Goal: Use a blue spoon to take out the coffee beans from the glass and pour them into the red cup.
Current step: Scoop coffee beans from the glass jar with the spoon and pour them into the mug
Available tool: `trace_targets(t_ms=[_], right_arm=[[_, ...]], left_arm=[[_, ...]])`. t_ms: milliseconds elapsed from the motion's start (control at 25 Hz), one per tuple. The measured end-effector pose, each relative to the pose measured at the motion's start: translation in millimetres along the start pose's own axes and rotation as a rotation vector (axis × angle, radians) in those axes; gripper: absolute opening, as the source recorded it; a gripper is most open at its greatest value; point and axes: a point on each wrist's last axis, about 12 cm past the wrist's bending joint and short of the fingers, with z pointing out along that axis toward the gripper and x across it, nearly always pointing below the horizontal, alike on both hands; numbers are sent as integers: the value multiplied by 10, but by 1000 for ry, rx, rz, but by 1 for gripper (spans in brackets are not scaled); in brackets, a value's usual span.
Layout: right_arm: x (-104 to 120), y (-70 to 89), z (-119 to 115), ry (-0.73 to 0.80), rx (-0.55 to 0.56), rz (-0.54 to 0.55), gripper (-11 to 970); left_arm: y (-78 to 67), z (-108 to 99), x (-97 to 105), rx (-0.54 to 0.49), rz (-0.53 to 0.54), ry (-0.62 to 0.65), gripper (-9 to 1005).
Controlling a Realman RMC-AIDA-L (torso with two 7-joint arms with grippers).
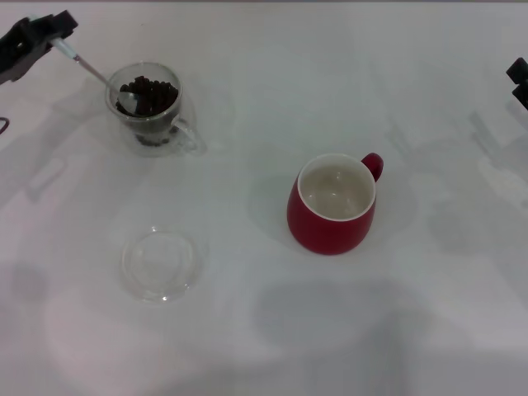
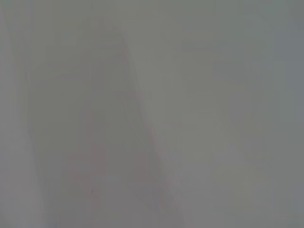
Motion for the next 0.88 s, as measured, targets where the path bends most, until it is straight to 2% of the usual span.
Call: trace_targets(t_ms=[320,640,880], right_arm=[[-3,5,11,-2,-4,0,754],[9,5,-28,3,-2,3,754],[10,9,-36,2,-5,3,754]], left_arm=[[71,-140,37,-2,-35,-36,127],[76,-236,26,33,-67,-97,127],[22,-245,30,84,-73,-103,127]])
